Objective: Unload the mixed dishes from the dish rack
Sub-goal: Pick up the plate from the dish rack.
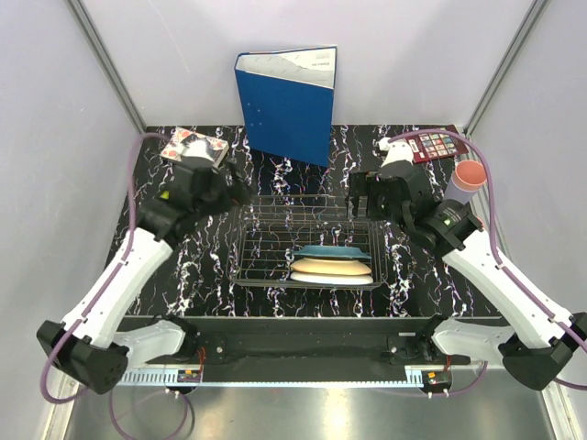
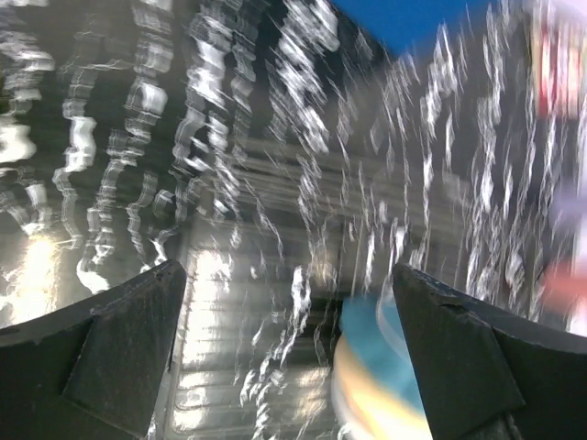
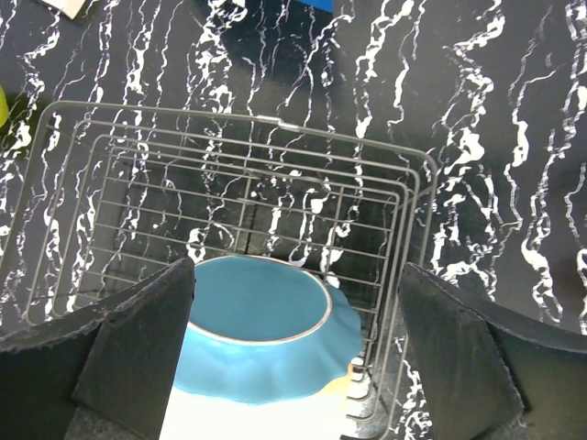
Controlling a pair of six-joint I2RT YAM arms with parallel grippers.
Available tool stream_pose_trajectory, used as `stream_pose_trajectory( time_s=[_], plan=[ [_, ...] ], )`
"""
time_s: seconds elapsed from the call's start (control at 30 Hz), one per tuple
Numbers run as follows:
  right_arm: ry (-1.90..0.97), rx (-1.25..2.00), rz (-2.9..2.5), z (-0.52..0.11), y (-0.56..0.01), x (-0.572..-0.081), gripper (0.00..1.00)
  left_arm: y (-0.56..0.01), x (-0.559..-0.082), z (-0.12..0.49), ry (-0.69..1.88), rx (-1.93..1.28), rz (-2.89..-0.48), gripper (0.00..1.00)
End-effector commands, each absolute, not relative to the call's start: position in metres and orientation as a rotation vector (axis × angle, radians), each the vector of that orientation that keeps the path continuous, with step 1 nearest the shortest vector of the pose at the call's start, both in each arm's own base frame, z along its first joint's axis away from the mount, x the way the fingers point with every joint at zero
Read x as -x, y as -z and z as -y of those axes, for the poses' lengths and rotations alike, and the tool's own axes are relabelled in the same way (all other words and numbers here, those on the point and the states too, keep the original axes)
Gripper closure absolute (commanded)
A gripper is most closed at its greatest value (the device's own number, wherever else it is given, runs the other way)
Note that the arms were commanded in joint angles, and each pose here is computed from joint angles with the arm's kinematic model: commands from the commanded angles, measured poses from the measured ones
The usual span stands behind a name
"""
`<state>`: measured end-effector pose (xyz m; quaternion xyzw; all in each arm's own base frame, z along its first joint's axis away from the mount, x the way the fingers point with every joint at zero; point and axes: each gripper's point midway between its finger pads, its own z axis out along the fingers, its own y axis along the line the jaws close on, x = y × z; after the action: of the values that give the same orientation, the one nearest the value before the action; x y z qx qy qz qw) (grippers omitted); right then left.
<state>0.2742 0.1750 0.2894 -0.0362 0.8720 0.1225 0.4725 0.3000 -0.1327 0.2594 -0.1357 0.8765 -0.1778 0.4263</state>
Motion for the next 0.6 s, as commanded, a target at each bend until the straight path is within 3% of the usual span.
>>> stream_pose_trajectory(
  time_s=[0.0, 0.13, 0.23, 0.47, 0.57],
  plan=[
    [-0.288, 0.073, -2.061, -0.166, -0.311, -0.275, 0.0, -0.275, -0.289, 0.178, 0.395, -0.068, -2.068, 0.01],
    [-0.314, 0.035, -2.054, -0.164, -0.313, -0.271, 0.0, -0.285, -0.258, 0.239, 0.605, -0.613, -1.823, 0.01],
    [-0.304, 0.018, -2.046, -0.158, -0.314, -0.267, 0.0, -0.297, -0.237, 0.257, 0.648, -0.847, -1.569, 0.01],
    [-0.255, 0.021, -2.052, -0.144, -0.305, -0.259, 0.0, -0.288, -0.226, 0.281, 0.593, -1.15, -1.313, 0.03],
    [-0.242, 0.019, -2.063, -0.141, -0.299, -0.258, 0.0, -0.273, -0.224, 0.295, 0.597, -1.239, -1.283, 0.1]
  ],
)
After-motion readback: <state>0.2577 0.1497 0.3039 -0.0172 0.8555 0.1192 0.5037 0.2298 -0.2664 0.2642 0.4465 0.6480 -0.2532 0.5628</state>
